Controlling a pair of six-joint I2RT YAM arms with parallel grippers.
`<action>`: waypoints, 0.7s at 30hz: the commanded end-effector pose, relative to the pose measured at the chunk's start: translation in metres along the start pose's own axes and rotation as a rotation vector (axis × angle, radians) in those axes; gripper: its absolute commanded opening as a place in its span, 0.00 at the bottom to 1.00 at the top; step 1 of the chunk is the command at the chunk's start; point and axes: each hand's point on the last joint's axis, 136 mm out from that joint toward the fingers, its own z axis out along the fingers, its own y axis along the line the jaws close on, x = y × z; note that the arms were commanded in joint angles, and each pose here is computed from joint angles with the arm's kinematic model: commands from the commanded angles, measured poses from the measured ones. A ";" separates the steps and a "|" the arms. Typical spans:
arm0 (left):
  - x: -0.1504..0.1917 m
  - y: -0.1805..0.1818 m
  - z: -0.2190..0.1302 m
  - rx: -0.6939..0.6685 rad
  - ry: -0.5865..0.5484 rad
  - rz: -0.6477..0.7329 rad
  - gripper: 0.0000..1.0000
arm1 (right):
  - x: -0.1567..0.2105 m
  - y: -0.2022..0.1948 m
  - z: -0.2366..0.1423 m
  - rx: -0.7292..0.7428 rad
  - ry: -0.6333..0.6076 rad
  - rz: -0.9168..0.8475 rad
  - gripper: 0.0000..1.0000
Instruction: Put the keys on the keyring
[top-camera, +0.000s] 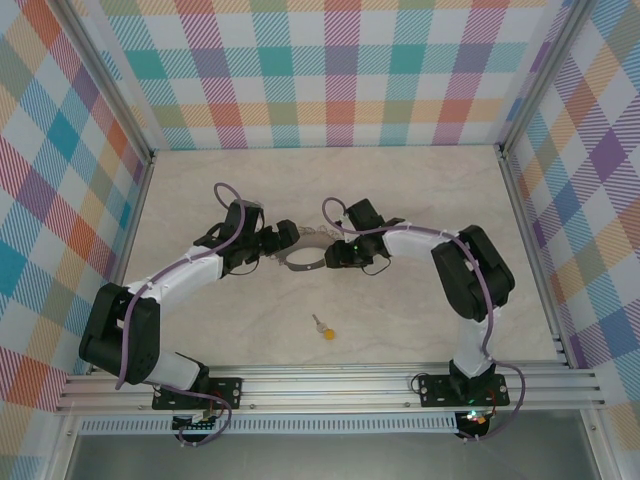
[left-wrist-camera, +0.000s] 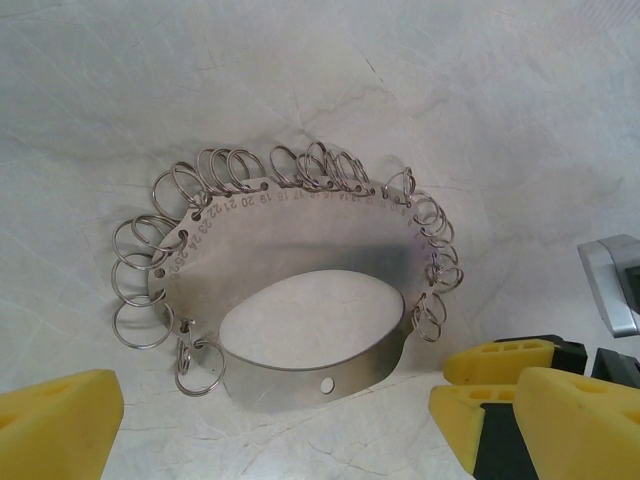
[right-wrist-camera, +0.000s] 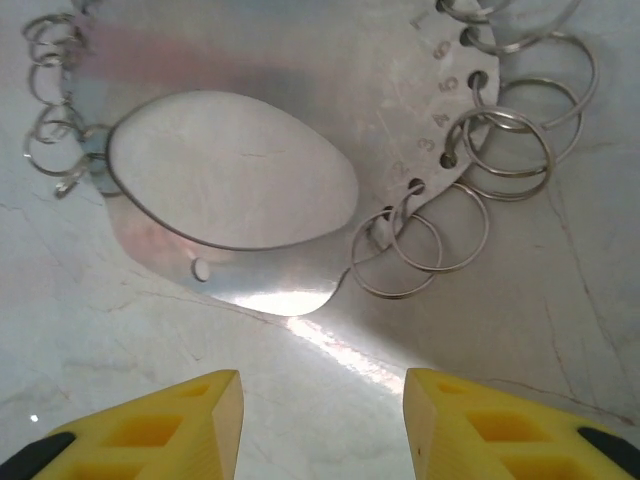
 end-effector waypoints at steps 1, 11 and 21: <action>-0.007 0.000 -0.007 0.010 -0.029 -0.012 1.00 | -0.007 0.000 0.002 0.015 0.003 -0.035 0.47; -0.006 0.002 -0.005 0.004 -0.027 -0.013 1.00 | -0.031 -0.003 0.008 0.056 -0.015 -0.071 0.47; -0.004 0.004 -0.003 0.000 -0.024 -0.010 1.00 | -0.045 -0.003 0.009 0.065 -0.021 -0.096 0.47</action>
